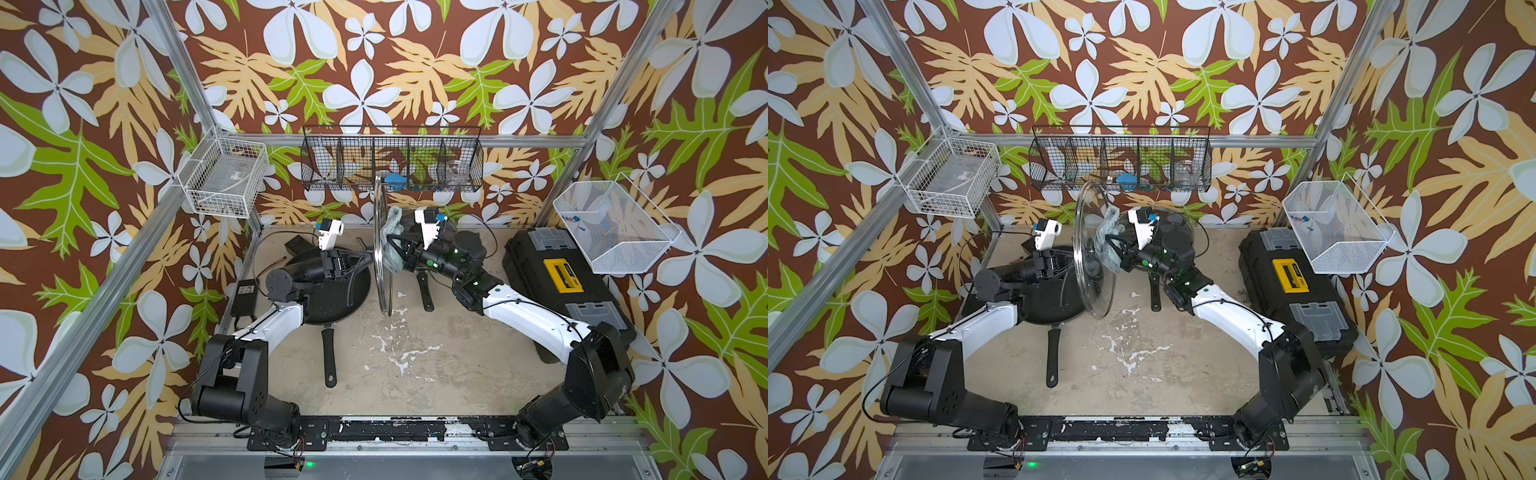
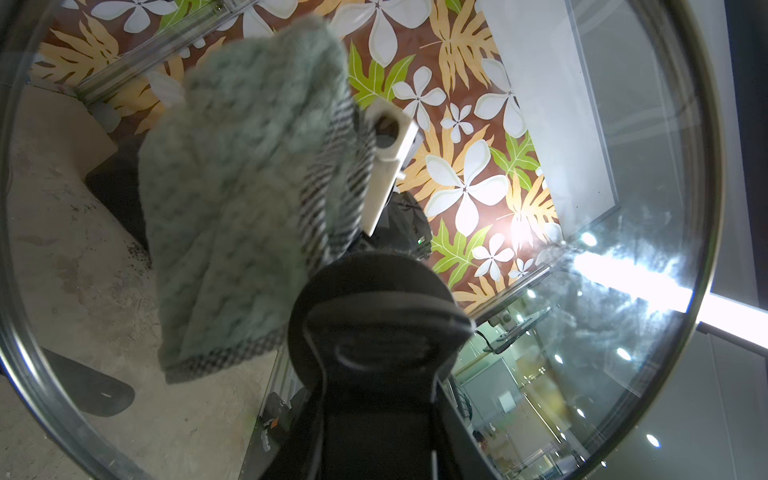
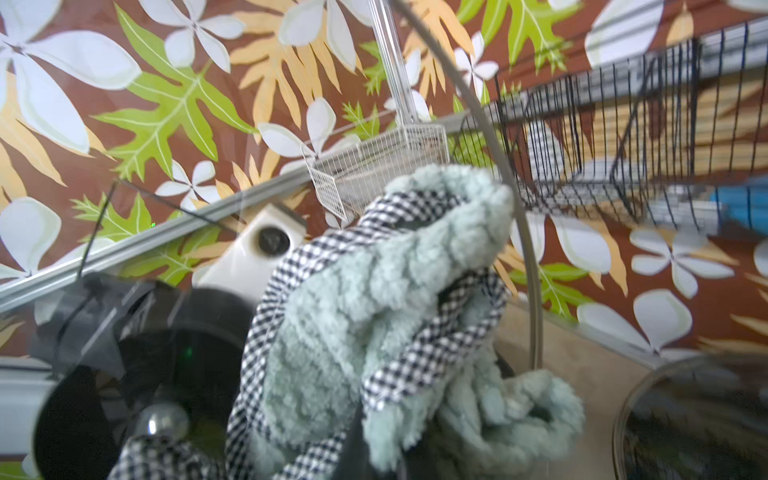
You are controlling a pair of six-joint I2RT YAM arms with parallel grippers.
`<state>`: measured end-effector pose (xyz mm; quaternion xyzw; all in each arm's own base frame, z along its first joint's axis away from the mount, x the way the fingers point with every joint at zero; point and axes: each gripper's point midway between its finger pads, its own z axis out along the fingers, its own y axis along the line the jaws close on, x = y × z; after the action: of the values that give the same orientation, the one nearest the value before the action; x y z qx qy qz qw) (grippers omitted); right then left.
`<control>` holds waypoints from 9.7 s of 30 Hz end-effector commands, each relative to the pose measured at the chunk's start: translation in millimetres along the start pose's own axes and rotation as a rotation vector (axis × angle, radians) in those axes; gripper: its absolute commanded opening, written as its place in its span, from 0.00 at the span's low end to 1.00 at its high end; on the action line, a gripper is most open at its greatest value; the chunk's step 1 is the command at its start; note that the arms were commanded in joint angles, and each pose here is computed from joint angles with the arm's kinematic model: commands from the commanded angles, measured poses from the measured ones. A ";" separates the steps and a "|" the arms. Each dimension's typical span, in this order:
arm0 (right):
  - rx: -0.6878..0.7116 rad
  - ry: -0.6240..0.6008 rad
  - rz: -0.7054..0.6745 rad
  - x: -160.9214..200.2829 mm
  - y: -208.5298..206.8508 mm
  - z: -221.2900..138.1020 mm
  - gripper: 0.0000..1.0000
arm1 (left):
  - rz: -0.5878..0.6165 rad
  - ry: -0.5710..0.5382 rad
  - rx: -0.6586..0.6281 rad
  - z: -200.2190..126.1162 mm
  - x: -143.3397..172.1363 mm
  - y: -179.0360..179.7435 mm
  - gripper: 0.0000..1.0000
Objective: Wipe the pot lid with a cloth
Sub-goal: Wipe the pot lid.
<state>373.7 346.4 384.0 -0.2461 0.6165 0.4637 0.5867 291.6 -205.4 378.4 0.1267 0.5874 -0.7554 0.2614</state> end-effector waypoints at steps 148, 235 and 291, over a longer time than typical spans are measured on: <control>-0.125 0.133 -0.041 96.7 56.1 -34.2 0.00 | 0.316 -0.010 0.120 -4.3 15.7 -55.1 0.00; 0.178 0.355 -0.285 67.5 61.6 24.5 0.00 | 0.512 -0.269 -1.371 -142.2 -35.8 74.4 0.00; 0.274 0.397 -0.388 61.1 48.5 89.0 0.00 | 1.114 -0.070 -1.176 -78.3 -3.7 25.0 0.00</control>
<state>371.7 451.6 359.5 -0.3422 0.7144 0.1790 0.5835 289.0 -129.1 276.9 0.1989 0.8133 -0.1063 0.5363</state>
